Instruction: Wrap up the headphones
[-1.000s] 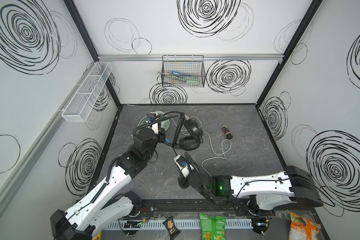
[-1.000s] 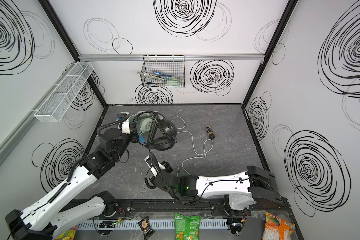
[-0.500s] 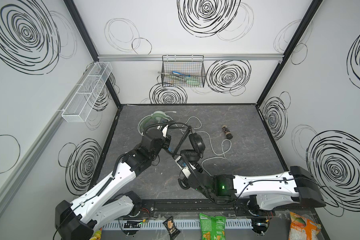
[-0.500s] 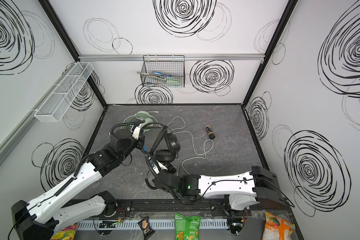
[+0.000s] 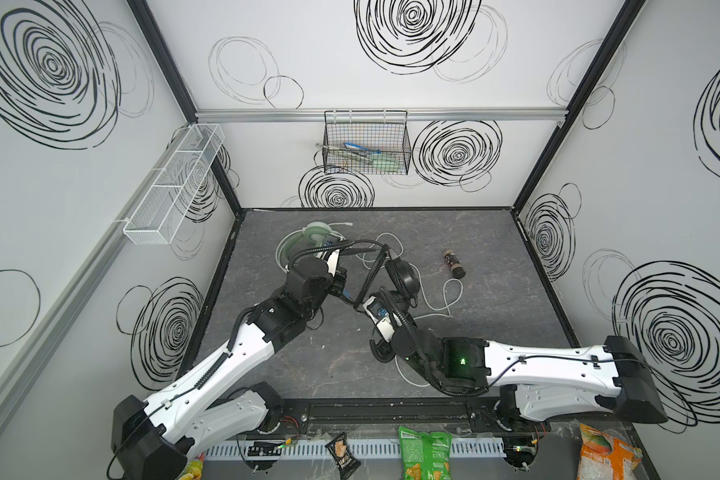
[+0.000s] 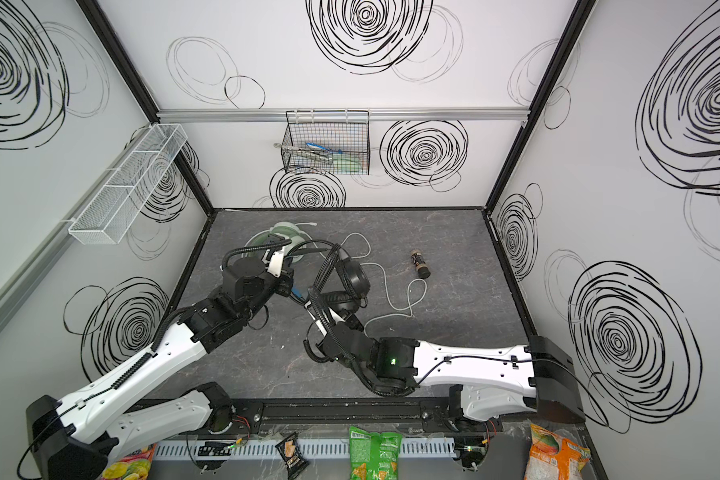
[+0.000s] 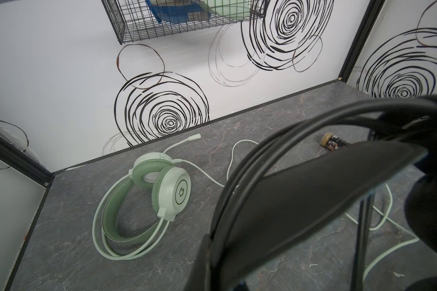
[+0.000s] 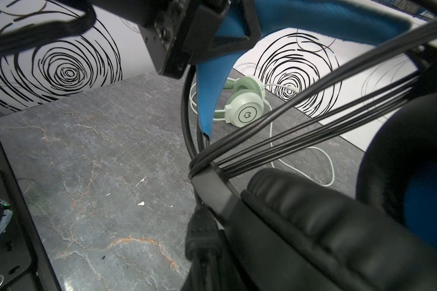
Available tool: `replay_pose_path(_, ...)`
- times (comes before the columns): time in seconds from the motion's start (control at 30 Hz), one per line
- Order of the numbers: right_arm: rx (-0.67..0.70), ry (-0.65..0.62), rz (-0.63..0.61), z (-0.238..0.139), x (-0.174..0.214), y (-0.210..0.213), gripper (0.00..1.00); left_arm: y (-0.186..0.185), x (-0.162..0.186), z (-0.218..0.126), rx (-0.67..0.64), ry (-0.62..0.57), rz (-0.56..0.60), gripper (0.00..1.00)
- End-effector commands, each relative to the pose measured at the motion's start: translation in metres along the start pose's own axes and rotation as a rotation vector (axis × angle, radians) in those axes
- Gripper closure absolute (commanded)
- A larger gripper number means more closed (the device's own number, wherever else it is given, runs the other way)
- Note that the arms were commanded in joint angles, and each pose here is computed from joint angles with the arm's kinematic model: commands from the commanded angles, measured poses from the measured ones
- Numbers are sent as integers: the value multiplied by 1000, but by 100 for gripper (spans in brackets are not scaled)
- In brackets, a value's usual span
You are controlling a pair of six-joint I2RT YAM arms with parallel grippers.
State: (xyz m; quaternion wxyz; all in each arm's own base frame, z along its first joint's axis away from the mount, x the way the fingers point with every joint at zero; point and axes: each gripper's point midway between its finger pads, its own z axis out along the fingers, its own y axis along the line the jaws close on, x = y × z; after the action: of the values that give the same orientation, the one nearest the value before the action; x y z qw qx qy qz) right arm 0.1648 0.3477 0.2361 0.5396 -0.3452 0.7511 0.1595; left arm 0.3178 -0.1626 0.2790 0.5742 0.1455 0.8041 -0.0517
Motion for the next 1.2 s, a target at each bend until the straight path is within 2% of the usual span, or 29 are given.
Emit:
replay_pose_path(0.0,38,-73,48,-7,-21,-21,99,-1,6,1,-6,23,34,100)
replay_pose_path(0.13,-12,-36,14,0,-10,-7,98,-5,16,7,-32,74,42,100)
replay_pose_path(0.27,-26,70,-51,9,8,1,97,-4,36,15,-82,166,81,100)
replay_pose_path(0.43,-73,183,-88,7,31,5,97,-6,52,18,-77,206,73,100)
replay_pose_path(0.63,-89,269,-99,-1,50,-8,93,-23,55,14,-11,206,103,100)
replay_pose_path(0.83,-67,282,-107,-1,45,-22,87,-48,68,9,89,250,137,100)
replay_pose_path(1.0,-76,307,-81,9,51,-24,81,-61,80,8,161,284,110,100)
replay_pose_path(1.17,-49,367,-76,20,75,-30,77,-65,101,8,184,330,75,100)
